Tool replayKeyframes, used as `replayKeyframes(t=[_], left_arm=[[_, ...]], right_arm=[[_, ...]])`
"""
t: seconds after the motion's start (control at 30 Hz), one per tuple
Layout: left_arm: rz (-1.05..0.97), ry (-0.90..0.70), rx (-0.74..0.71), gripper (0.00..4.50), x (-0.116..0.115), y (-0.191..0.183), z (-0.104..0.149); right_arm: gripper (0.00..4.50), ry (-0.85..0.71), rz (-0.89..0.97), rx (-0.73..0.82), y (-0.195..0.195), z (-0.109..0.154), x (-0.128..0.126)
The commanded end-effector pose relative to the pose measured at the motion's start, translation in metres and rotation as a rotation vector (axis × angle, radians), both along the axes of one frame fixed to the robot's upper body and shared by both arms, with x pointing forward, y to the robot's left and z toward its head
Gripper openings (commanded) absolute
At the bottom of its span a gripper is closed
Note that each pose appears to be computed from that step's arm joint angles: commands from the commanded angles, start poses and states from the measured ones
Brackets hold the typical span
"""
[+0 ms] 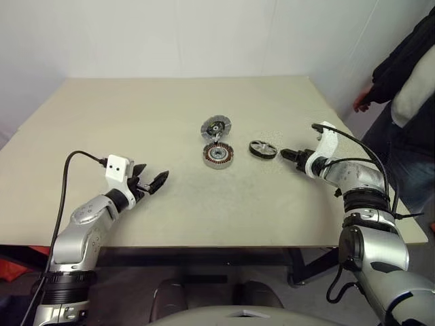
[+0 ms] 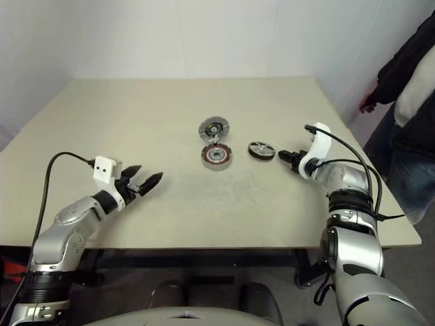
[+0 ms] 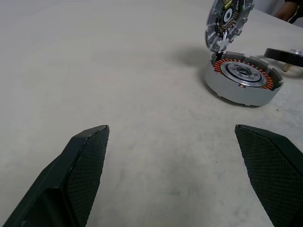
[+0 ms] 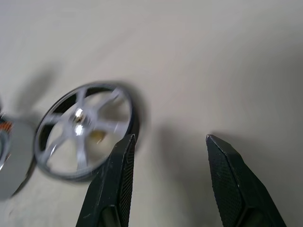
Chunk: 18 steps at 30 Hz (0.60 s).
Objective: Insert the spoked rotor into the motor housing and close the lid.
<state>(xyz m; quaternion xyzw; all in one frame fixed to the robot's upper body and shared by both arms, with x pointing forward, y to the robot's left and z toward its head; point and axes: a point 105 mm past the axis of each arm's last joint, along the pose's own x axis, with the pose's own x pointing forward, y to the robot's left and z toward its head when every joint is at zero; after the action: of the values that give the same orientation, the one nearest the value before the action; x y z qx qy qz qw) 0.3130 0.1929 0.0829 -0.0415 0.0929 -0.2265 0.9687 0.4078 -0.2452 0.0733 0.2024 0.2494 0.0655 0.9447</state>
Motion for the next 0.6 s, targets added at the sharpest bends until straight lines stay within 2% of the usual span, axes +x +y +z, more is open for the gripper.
replayKeyframes(t=[0.03, 0.2, 0.33, 0.6], left_arm=[[-0.02, -0.053, 0.006, 4.5, 0.003, -0.003, 0.014], [-0.022, -0.053, 0.011, 4.5, 0.003, -0.002, 0.014], [-0.022, -0.053, 0.013, 4.5, 0.003, -0.001, 0.015], [-0.018, -0.055, 0.019, 4.5, 0.002, 0.0, 0.016]], right_arm=[[2.66, -0.102, -0.049, 0.008, -0.005, 0.032, 0.012], [2.66, -0.038, 0.014, 0.169, 0.022, 0.037, 0.005], [2.66, 0.047, 0.034, 0.286, 0.039, 0.029, -0.004], [2.66, 0.099, 0.035, 0.302, 0.048, 0.013, -0.013]])
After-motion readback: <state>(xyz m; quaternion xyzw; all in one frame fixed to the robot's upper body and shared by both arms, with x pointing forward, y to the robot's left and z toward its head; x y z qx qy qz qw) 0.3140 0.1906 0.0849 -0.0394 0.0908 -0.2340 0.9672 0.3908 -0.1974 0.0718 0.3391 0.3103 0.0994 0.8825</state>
